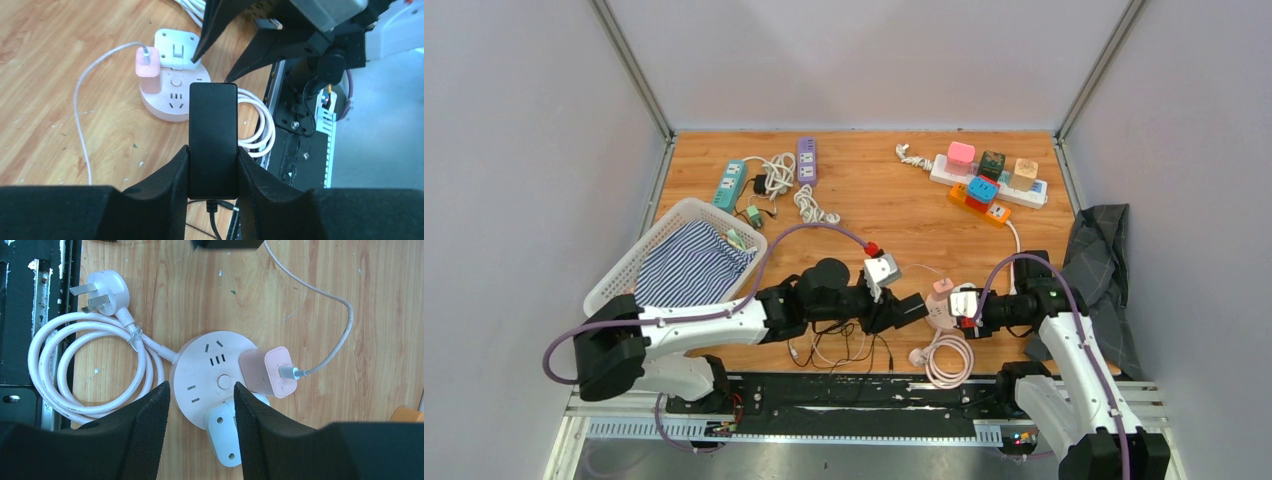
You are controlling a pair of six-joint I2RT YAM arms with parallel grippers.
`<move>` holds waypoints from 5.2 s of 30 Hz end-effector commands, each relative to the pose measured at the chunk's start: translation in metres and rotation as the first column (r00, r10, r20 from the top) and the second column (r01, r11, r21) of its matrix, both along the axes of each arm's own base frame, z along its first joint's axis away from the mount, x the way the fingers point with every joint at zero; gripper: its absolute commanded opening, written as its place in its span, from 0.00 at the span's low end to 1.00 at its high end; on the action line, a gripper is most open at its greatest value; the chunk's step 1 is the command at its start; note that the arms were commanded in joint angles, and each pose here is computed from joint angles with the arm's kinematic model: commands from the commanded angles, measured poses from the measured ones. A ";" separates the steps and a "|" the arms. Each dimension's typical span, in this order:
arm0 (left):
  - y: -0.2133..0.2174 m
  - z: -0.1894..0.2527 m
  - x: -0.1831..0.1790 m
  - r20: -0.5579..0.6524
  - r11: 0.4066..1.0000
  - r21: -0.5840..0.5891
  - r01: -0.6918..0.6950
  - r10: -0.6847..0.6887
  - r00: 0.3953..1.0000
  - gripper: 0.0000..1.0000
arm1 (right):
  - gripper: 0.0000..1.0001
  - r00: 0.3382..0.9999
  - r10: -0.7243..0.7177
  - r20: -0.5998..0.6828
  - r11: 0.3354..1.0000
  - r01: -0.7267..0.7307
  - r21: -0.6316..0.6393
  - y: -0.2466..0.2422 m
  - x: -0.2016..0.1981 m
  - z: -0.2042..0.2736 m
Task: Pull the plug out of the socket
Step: Place the plug at the center of the board.
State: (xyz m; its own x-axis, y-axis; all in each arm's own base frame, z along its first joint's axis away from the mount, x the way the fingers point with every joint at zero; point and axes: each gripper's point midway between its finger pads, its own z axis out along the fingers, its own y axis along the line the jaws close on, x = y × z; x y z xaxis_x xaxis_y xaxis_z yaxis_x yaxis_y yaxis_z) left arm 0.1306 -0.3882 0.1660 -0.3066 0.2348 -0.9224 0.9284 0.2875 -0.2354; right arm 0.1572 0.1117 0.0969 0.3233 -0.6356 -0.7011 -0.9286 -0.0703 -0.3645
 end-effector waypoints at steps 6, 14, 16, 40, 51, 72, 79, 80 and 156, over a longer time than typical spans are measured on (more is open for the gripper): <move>0.039 0.057 0.035 -0.021 0.977 -0.165 -0.132 0.130 0.991 0.00 | 0.53 1.000 -0.017 -0.015 1.000 0.017 0.004 -0.002 -0.003 0.003; 0.087 0.142 0.094 0.074 0.929 -0.124 -0.349 0.360 0.930 0.00 | 0.54 1.000 -0.017 -0.020 1.000 0.017 -0.002 -0.003 -0.003 0.001; 0.101 0.165 0.111 0.119 0.906 -0.092 -0.412 0.421 0.899 0.00 | 0.54 1.000 -0.018 -0.019 1.000 0.018 -0.002 -0.003 -0.003 0.001; 0.163 0.407 0.208 -0.195 0.595 -0.589 -0.547 0.552 0.811 0.00 | 0.56 0.999 -0.020 -0.032 1.000 0.020 -0.007 -0.004 -0.004 -0.002; 0.162 0.459 0.178 -0.200 0.564 -0.697 -0.443 0.440 0.875 0.00 | 0.63 0.999 -0.032 -0.036 0.999 0.034 0.038 0.002 -0.004 0.007; 0.133 0.390 0.135 -0.262 0.688 -0.630 -0.359 0.246 0.933 0.00 | 0.86 0.950 0.286 -0.124 0.907 -0.227 0.356 0.103 0.019 0.119; 0.110 0.409 0.117 -0.268 0.677 -0.662 -0.323 0.188 0.945 0.00 | 0.85 0.917 0.374 -0.135 0.867 -0.295 0.401 0.150 0.036 0.103; 0.109 0.411 0.115 -0.266 0.676 -0.665 -0.318 0.183 0.946 0.00 | 0.85 0.911 0.388 -0.139 0.863 -0.306 0.401 0.160 0.034 0.100; 0.343 0.044 0.312 0.153 0.120 0.309 -0.943 0.973 0.174 0.00 | 0.05 0.806 -0.025 -0.592 0.898 0.278 0.342 0.371 0.229 0.100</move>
